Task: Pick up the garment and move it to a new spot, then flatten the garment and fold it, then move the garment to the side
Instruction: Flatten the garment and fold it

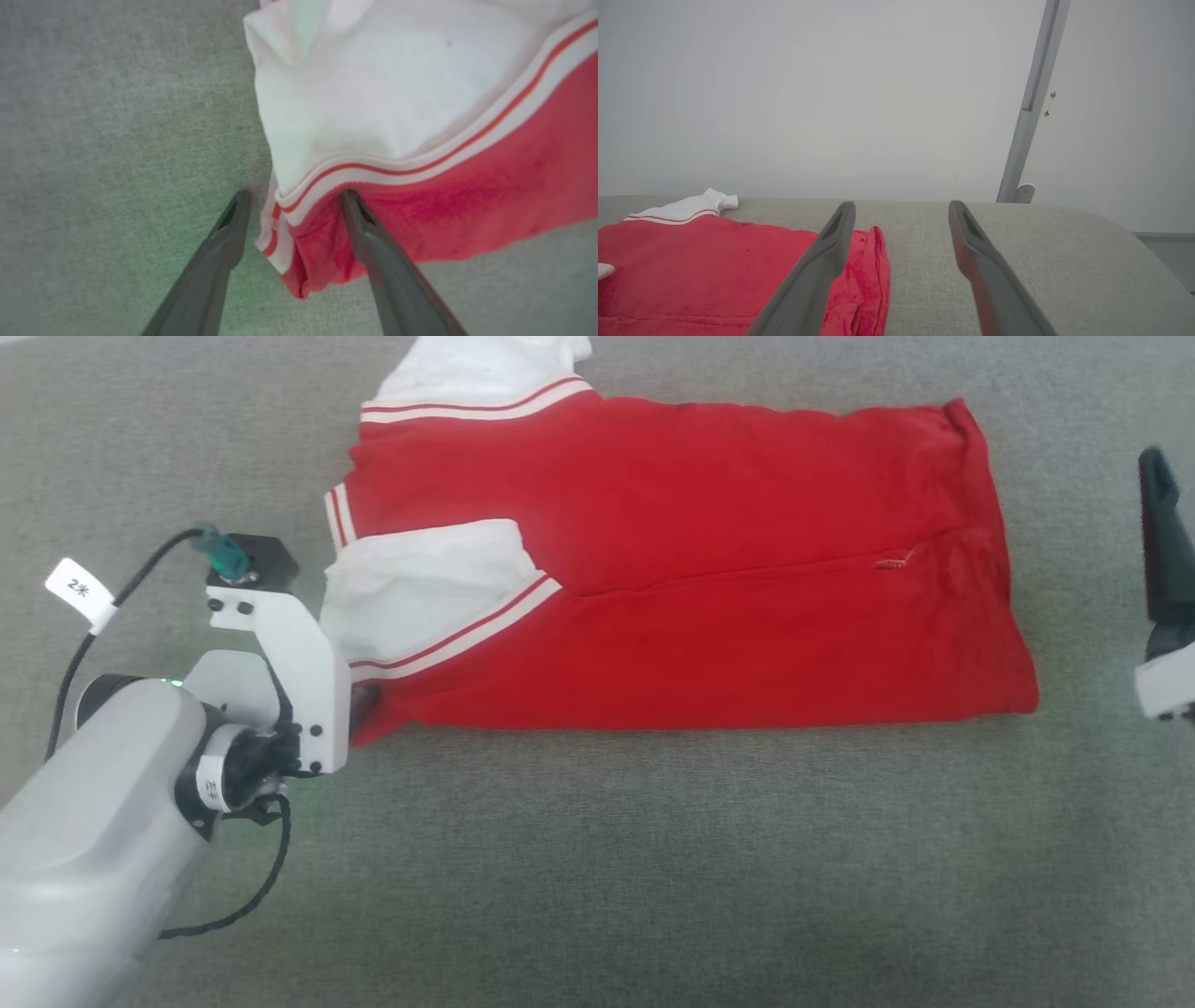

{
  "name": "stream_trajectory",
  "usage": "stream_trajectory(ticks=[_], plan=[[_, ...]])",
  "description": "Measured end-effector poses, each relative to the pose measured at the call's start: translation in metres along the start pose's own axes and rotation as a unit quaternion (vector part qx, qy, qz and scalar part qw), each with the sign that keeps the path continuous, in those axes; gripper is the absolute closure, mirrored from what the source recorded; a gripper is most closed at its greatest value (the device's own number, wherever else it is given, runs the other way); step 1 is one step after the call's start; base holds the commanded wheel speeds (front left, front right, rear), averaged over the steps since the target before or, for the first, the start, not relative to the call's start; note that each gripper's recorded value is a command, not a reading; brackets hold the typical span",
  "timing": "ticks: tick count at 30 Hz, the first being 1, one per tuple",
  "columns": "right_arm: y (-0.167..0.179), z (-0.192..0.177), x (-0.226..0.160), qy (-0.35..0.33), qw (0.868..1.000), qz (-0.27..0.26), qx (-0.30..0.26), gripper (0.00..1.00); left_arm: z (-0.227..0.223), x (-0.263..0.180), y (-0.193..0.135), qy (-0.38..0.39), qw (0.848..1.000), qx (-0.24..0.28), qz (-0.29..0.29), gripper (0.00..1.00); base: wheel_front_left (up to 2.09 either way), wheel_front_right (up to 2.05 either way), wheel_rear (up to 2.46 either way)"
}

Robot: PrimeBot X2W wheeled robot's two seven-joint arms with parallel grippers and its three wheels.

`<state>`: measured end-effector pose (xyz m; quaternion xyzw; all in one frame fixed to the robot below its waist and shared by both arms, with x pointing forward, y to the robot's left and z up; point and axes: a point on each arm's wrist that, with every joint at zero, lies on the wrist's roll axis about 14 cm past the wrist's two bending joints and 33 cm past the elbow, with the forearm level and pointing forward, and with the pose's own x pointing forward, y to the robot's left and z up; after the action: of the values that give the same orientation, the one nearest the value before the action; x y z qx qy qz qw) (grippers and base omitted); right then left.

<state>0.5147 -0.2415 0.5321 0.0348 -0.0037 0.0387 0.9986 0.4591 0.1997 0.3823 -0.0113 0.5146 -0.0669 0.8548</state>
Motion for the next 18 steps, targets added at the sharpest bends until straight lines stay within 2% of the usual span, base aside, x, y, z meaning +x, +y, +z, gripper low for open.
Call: stream_trajectory(ticks=[1,2,3,10,13,15,16,18], plan=[[-0.002,-0.003,-0.003,0.005,1.000,-0.006,0.005,0.00,-0.002,0.003,-0.001,0.007,1.000,-0.010,-0.002,0.00,0.00,0.00,0.00],[-0.003,-0.007,-0.006,0.013,1.000,-0.010,0.005,0.00,-0.003,0.006,-0.002,0.013,1.000,-0.014,-0.005,0.24,0.00,0.00,0.00],[-0.003,-0.010,-0.009,0.020,1.000,-0.011,0.005,0.00,-0.004,0.008,-0.004,0.020,1.000,-0.017,-0.010,1.00,0.00,0.00,0.00],[0.012,-0.050,-0.025,0.133,0.990,0.005,0.036,0.00,-0.004,0.010,-0.012,0.024,0.999,-0.013,-0.023,1.00,0.00,0.00,0.00],[0.023,-0.079,-0.035,0.209,0.977,0.020,0.047,0.00,-0.003,0.008,-0.014,0.020,0.999,-0.008,-0.027,1.00,0.00,0.00,0.00],[0.028,-0.097,-0.043,0.259,0.964,0.028,0.051,0.00,-0.003,0.006,-0.015,0.016,0.999,-0.005,-0.029,1.00,0.00,0.00,0.00],[0.032,-0.109,-0.047,0.296,0.953,0.034,0.057,0.00,-0.003,0.005,-0.016,0.013,0.999,-0.002,-0.031,1.00,0.00,0.00,0.00],[0.034,-0.118,-0.050,0.326,0.943,0.038,0.054,0.00,-0.004,0.004,-0.018,0.010,0.999,0.002,-0.033,1.00,0.00,0.00,0.00]])
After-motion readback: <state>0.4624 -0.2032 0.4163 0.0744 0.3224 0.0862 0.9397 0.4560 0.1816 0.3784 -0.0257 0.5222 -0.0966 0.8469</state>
